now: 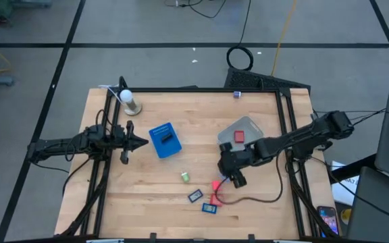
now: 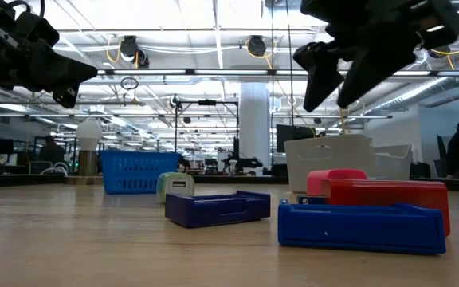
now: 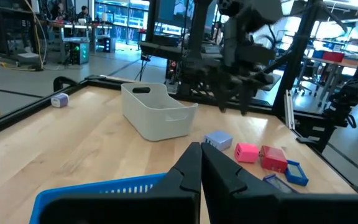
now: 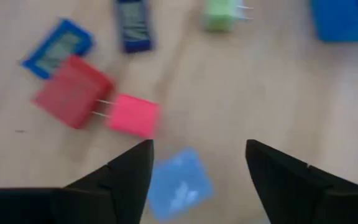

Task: Pick & Place Office items
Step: Put the light blue charger adapter into the grey bin

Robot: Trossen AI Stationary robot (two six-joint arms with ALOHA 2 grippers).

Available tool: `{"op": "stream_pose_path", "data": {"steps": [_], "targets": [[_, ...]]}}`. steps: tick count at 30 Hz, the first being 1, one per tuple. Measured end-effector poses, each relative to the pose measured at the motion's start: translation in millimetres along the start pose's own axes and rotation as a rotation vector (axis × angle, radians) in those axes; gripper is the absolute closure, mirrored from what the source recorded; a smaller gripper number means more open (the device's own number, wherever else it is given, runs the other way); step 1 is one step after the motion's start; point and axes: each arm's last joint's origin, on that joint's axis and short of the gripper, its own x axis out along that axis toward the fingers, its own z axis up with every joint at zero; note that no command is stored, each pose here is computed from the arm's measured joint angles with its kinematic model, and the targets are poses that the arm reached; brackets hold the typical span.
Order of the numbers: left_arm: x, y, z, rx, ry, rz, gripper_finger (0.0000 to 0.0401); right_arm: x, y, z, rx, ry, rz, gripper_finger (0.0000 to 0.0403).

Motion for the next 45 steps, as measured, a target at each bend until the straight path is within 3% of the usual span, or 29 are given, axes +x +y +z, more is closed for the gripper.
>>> {"op": "stream_pose_path", "data": {"steps": [8,24,33,37,45], "targets": [[0,0,0,-0.017,0.000,0.000,0.0374,19,6,-1,-0.010,0.031,0.015,0.0106],[0,0,0,-0.020,0.000,0.000,0.0396,20,8,-1,-0.106,0.026,0.022,0.0106],[0,0,0,-0.024,0.000,0.000,0.0374,43,12,-13,-0.106,0.156,0.045,0.0061],[0,0,0,-0.024,0.000,0.001,0.0381,53,11,-17,-0.154,0.192,0.052,0.0043],[0,0,0,-0.019,0.001,0.001,0.0399,63,1,-23,-0.121,0.234,0.045,0.0042]]}}
